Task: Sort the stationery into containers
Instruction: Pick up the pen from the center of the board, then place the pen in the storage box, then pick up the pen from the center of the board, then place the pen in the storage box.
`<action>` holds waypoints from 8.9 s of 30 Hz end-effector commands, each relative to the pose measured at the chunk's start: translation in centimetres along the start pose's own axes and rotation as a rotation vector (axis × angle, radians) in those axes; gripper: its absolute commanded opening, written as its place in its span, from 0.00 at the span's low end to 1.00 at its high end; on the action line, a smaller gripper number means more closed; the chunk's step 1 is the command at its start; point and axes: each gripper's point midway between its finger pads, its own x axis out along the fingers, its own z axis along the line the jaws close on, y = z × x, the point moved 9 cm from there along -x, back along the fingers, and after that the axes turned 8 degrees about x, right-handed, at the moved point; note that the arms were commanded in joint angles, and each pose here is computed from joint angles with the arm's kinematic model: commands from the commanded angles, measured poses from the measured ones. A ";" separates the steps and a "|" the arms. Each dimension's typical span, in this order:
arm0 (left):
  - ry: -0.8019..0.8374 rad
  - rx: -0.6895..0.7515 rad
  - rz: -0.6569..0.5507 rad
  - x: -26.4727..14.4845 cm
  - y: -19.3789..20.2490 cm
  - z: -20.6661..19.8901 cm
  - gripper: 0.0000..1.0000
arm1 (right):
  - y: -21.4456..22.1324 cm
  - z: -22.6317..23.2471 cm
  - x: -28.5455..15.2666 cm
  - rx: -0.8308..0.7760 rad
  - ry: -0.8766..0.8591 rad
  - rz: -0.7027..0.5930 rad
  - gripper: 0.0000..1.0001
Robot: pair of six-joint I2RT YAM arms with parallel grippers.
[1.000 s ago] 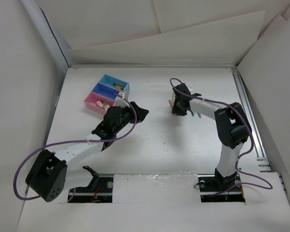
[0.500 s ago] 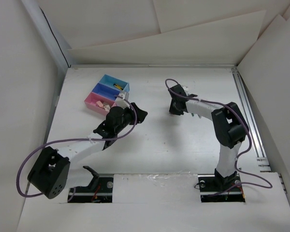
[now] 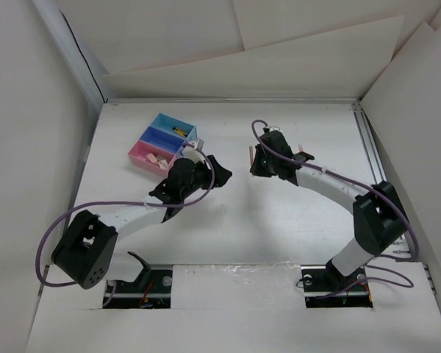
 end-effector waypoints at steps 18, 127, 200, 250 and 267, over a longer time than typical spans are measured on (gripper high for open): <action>0.157 -0.108 0.044 5.4 -3.9 -0.8 0.43 | 1.9 3.9 -4.6 -0.140 -0.466 0.068 0.00; 0.082 -0.034 -0.363 -4.7 -4.7 -1.1 0.39 | -14.2 -8.8 10.6 0.179 0.098 0.021 0.61; -0.020 -0.091 0.012 4.4 -2.1 1.9 0.29 | 1.9 6.2 0.0 -0.212 -0.581 0.215 0.00; -0.695 -0.375 -0.628 1.2 -17.8 21.2 0.00 | -1.3 2.9 -8.9 -0.049 -0.561 -0.111 0.54; -0.699 -0.357 -0.587 2.4 -16.2 20.6 0.43 | -2.0 1.9 -8.3 0.001 -0.497 -0.150 0.54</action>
